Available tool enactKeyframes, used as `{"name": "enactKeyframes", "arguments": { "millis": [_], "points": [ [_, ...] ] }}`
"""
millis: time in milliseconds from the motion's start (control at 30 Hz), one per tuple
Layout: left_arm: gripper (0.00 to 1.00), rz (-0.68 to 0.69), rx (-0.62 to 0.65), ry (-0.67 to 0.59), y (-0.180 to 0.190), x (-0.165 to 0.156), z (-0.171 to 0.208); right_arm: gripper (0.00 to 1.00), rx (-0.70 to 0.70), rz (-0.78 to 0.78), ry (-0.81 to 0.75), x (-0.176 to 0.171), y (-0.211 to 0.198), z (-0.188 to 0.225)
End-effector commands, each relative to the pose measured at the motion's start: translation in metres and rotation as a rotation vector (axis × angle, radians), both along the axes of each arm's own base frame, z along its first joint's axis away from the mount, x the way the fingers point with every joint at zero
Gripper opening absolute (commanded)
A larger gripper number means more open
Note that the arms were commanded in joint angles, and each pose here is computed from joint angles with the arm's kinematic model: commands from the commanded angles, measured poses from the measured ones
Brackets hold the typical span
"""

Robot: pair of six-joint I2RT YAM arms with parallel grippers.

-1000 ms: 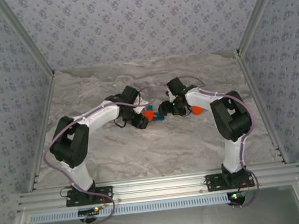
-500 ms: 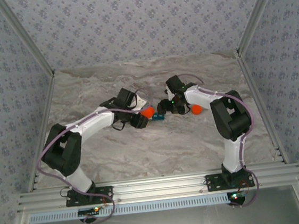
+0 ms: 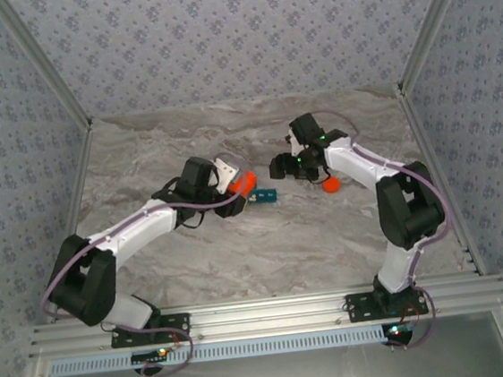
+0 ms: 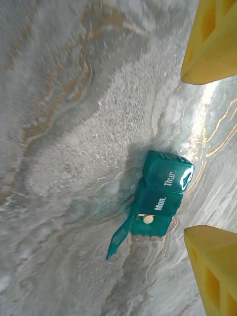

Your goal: Sort the pills into containers

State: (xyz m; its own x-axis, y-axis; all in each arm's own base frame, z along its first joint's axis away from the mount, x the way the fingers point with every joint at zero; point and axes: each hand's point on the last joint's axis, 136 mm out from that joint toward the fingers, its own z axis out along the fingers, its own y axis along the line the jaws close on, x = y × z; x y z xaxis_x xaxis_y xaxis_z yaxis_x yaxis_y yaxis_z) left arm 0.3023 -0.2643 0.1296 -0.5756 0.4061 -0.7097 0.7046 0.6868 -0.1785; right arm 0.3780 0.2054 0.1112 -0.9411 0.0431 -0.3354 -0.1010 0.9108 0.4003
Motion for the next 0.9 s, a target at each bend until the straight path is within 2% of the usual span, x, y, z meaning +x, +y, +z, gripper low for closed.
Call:
{"name": "enactKeyframes", "arguments": {
  "millis": [0, 200, 367, 467, 600, 867],
  "points": [
    [0.00, 0.021, -0.129, -0.140, -0.007, 0.013, 0.044, 0.78, -0.019, -0.069, -0.044, 0.002, -0.022, 0.026],
    [0.00, 0.053, -0.239, -0.296, -0.009, 0.025, 0.089, 0.79, -0.045, -0.130, -0.058, 0.004, -0.055, 0.040],
    [0.00, 0.093, -0.269, -0.433, -0.006, 0.038, 0.117, 0.80, -0.040, -0.179, -0.033, 0.006, -0.077, 0.040],
    [0.00, 0.103, -0.284, -0.501, -0.006, 0.044, 0.131, 0.82, -0.088, -0.223, -0.032, 0.008, -0.094, 0.036],
    [0.00, 0.056, -0.335, -0.575, -0.013, 0.041, 0.153, 0.83, -0.181, -0.257, 0.012, 0.007, -0.117, 0.020],
    [0.00, -0.040, -0.478, -0.750, -0.027, 0.024, 0.206, 0.81, -0.155, -0.268, 0.120, 0.003, -0.127, -0.014]
  ]
}}
